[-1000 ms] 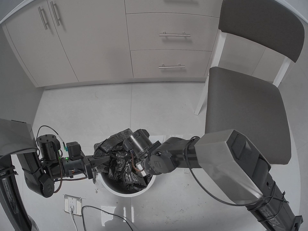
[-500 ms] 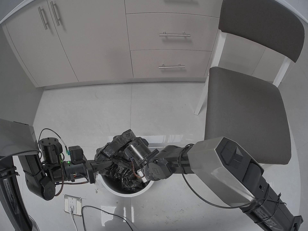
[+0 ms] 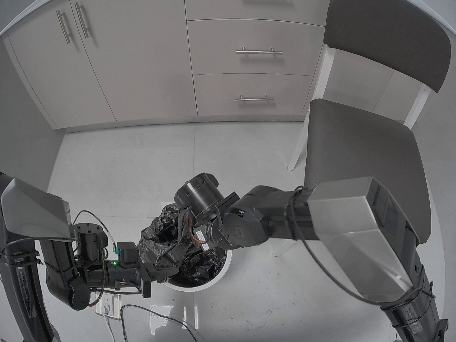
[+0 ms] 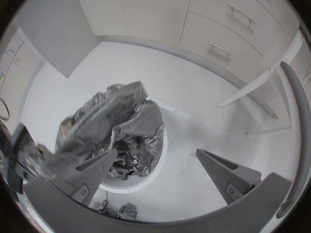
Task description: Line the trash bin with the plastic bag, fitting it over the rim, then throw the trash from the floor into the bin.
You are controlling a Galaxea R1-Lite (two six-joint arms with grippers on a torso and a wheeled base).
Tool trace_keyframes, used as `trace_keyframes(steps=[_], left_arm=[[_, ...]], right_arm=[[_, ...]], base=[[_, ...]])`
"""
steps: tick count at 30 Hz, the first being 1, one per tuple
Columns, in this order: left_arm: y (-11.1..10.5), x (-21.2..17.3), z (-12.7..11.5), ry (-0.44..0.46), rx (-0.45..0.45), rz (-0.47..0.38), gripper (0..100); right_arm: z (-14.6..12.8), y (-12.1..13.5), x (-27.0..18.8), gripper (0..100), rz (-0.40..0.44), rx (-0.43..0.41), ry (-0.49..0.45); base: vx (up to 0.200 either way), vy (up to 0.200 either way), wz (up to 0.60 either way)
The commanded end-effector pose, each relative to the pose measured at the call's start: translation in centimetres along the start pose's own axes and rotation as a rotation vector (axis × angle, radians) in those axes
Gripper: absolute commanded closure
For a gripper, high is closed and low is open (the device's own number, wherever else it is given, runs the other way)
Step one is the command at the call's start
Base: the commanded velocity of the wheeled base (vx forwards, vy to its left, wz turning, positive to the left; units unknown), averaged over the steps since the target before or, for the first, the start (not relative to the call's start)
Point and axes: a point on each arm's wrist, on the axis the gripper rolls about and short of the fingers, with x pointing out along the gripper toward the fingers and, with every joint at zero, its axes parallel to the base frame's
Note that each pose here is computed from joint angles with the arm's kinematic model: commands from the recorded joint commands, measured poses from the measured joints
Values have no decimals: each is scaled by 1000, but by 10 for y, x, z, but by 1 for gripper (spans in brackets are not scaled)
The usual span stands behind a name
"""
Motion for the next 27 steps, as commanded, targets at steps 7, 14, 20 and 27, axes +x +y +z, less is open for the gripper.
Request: trace_keyframes(steps=[7,14,20,27], left_arm=[[-6,22,-36,111,3,-39,100],[-17,32,-37,130,27,-90,100],[-20,36,-40,141,27,-105,100],[-20,35,-42,150,20,-106,100]], right_arm=[[28,-37,-24,0,-20,81,-63],[15,-5,-25,0,18,28,-50],[-8,20,-9,0,28,-37,16],[-29,31,16,0,16,-71,71]], base=[[0,0,0],[0,0,0],[0,0,0],[0,0,0]])
